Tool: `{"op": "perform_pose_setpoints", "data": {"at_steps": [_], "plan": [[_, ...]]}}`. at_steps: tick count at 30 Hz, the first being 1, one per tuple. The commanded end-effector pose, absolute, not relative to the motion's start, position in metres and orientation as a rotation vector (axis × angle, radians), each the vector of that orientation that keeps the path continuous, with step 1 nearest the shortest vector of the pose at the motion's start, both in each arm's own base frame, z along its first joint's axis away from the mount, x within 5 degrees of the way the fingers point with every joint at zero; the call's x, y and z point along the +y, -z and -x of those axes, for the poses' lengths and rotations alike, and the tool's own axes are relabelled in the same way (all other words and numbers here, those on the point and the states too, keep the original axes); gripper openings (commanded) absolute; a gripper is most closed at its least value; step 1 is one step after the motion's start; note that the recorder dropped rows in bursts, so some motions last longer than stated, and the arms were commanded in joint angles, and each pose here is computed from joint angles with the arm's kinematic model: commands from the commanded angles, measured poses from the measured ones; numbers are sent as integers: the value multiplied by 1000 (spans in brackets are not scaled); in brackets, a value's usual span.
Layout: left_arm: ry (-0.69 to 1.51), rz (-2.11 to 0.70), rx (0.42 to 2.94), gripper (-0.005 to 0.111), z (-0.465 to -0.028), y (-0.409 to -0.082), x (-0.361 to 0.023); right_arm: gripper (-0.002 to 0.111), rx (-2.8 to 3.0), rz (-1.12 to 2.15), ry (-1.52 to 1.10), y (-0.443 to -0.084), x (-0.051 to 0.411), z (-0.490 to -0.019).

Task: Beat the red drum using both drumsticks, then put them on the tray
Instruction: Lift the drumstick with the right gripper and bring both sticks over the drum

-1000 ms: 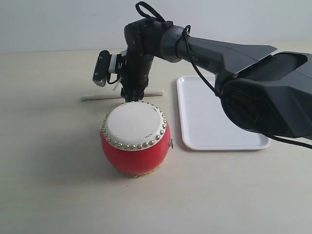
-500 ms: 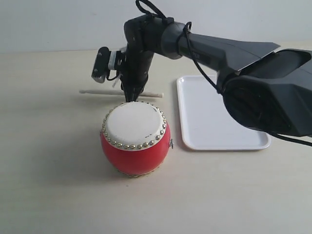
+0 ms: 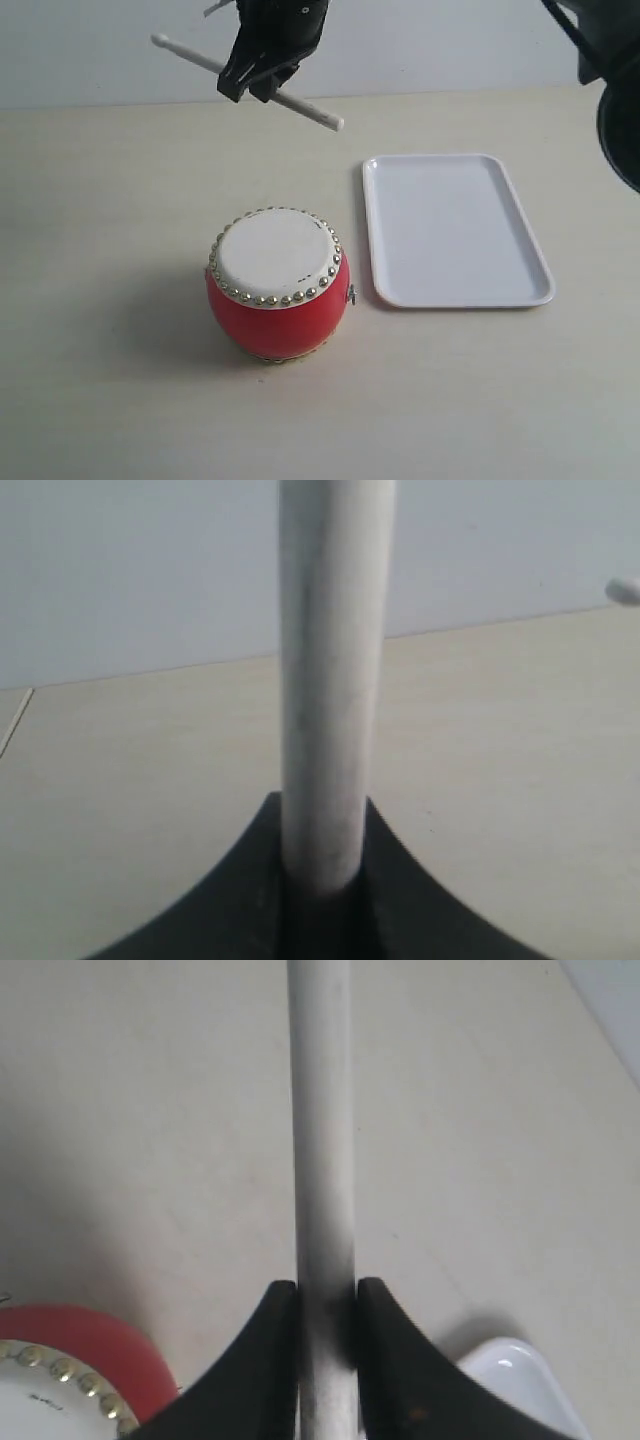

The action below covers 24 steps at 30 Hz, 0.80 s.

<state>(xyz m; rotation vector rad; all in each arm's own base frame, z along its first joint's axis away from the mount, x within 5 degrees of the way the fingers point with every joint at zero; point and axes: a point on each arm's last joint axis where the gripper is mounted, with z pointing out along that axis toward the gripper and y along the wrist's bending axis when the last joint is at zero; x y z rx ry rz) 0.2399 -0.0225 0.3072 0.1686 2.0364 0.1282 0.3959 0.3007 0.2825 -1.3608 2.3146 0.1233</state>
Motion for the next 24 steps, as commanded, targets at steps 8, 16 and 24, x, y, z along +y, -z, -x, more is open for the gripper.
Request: {"op": "perform_pose_setpoints", "data": {"at_steps": [8, 16, 24], "plan": [[65, -646, 2208, 0, -229, -300, -85, 0, 2551, 1123, -130, -323, 233, -312], [221, -751, 2570, 0, -238, -264, -120, 0, 2590, 980, -112, -300, 174, -239], [298, -931, 2725, 0, -215, -240, -160, 0, 2588, 969, -152, -297, 144, -193]]}}
